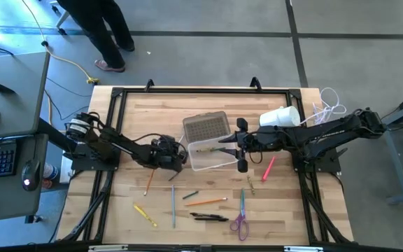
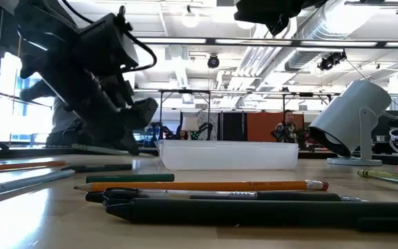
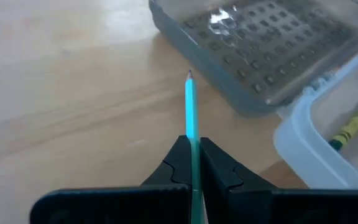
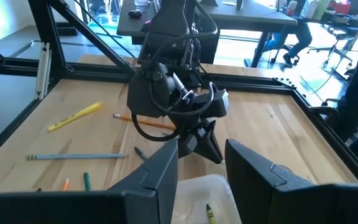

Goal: Pick & place school supplies into a supply box
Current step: Put the light blue pencil into the gray supply box, then put the pink pen into the gray supply box

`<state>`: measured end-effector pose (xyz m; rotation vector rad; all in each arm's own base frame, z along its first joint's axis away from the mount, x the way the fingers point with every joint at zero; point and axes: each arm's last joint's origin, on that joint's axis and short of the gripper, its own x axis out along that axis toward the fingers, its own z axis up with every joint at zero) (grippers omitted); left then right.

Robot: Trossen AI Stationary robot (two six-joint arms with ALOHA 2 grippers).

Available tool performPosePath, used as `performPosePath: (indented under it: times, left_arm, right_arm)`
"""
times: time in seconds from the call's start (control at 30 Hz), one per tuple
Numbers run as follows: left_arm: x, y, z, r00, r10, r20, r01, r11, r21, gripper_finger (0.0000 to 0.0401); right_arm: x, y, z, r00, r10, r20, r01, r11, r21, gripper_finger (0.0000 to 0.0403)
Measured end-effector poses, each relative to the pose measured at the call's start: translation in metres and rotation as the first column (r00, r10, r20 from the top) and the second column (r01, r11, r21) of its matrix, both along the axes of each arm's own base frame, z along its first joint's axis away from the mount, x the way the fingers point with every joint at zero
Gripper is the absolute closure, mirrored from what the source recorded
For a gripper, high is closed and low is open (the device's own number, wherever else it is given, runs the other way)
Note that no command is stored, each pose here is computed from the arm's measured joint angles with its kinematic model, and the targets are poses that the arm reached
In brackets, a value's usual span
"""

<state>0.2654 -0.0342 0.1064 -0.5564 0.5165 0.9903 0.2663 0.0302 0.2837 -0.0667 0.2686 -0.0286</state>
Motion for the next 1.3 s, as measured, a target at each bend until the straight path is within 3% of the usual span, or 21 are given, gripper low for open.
performPosePath:
  times: [0.27, 0.57, 0.77, 0.9, 1.03, 1.3]
  left_arm:
    - [-0.003, -0.012, 0.007, 0.998, -0.055, 0.012, 0.056, 0.993, -0.101, 0.0364]
    - [-0.011, -0.034, 0.036, 0.982, -0.122, 0.141, 0.136, 0.986, -0.093, 0.0365]
    - [-0.002, -0.054, 0.058, 0.918, -0.281, 0.281, 0.288, 0.957, 0.015, 0.0378]
    - [0.014, -0.044, 0.067, 0.877, -0.327, 0.351, 0.313, 0.945, 0.099, 0.0387]
    - [0.023, -0.026, 0.071, 0.876, -0.373, 0.306, 0.354, 0.928, 0.118, 0.038]
    - [0.014, -0.017, 0.071, 0.882, -0.438, 0.175, 0.449, 0.893, -0.027, 0.0337]
  right_arm:
    - [0.0, 0.0, -0.001, 1.0, -0.002, -0.008, 0.003, 1.0, 0.011, 0.0284]
    - [-0.001, 0.0, -0.002, 1.0, -0.007, -0.021, 0.008, 0.999, 0.052, 0.0284]
    - [-0.001, 0.001, -0.002, 1.0, 0.001, -0.02, 0.0, 0.999, 0.055, 0.0284]
    - [0.0, 0.001, -0.001, 1.0, 0.001, -0.007, -0.001, 0.998, 0.056, 0.0284]
    - [0.0, 0.001, 0.0, 1.0, 0.002, 0.0, -0.002, 0.998, 0.055, 0.0284]
    - [0.0, 0.002, -0.006, 0.995, 0.072, -0.062, -0.074, 0.996, -0.039, 0.0284]
